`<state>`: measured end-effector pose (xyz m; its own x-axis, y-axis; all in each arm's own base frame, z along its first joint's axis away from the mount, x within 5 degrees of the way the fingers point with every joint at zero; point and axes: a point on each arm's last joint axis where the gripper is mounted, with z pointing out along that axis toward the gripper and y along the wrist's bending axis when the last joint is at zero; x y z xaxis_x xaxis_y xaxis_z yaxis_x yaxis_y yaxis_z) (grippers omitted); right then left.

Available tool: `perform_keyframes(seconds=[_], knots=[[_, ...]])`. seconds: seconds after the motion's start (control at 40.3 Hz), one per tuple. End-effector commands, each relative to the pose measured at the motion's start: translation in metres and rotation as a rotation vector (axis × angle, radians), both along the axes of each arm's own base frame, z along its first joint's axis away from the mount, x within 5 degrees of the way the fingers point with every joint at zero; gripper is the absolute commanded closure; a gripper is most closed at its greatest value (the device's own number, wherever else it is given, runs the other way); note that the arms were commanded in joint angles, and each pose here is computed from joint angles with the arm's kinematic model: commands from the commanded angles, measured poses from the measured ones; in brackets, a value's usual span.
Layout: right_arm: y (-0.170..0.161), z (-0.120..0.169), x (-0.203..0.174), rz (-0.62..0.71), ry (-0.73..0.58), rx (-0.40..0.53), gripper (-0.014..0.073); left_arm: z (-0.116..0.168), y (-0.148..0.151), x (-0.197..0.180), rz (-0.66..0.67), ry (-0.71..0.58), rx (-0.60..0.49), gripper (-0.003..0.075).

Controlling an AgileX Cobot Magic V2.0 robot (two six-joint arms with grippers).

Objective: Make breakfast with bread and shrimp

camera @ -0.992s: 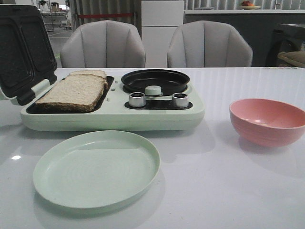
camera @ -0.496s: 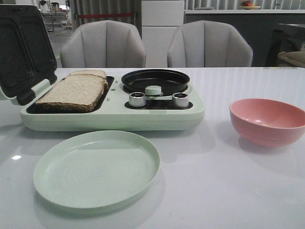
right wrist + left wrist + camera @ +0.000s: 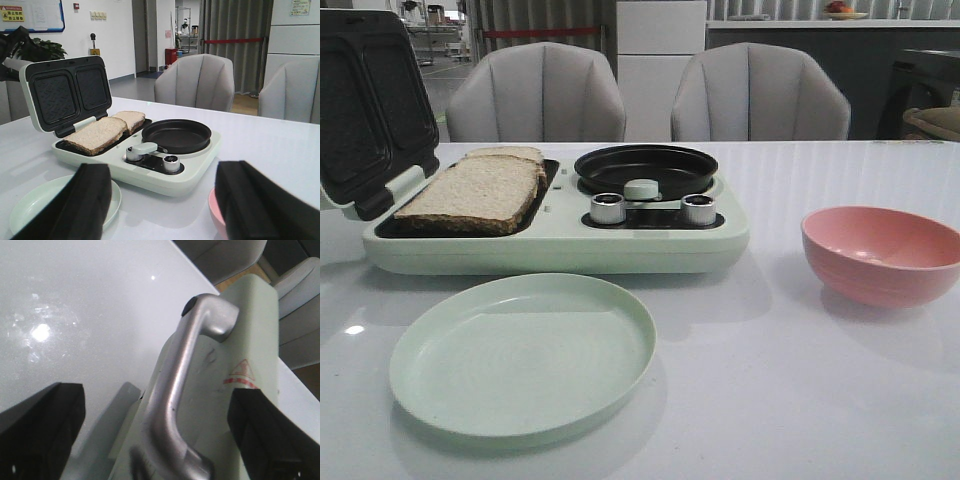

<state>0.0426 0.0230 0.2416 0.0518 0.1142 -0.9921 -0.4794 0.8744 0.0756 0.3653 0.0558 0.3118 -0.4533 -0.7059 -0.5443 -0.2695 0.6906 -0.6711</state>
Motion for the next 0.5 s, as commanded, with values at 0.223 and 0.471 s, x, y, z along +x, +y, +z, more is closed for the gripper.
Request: perform_keyframes(seconds=[0.223,0.471], knots=[[-0.003,0.019,-0.006,-0.005,-0.129,0.055,0.0043,0.008,-0.002,0.008,-0.002,-0.046,-0.064,0.0337],[-0.003,0.019,-0.006,-0.005,-0.129,0.055,0.0043,0.021,-0.03,0.01,-0.213,-0.187,-0.116,0.0486]])
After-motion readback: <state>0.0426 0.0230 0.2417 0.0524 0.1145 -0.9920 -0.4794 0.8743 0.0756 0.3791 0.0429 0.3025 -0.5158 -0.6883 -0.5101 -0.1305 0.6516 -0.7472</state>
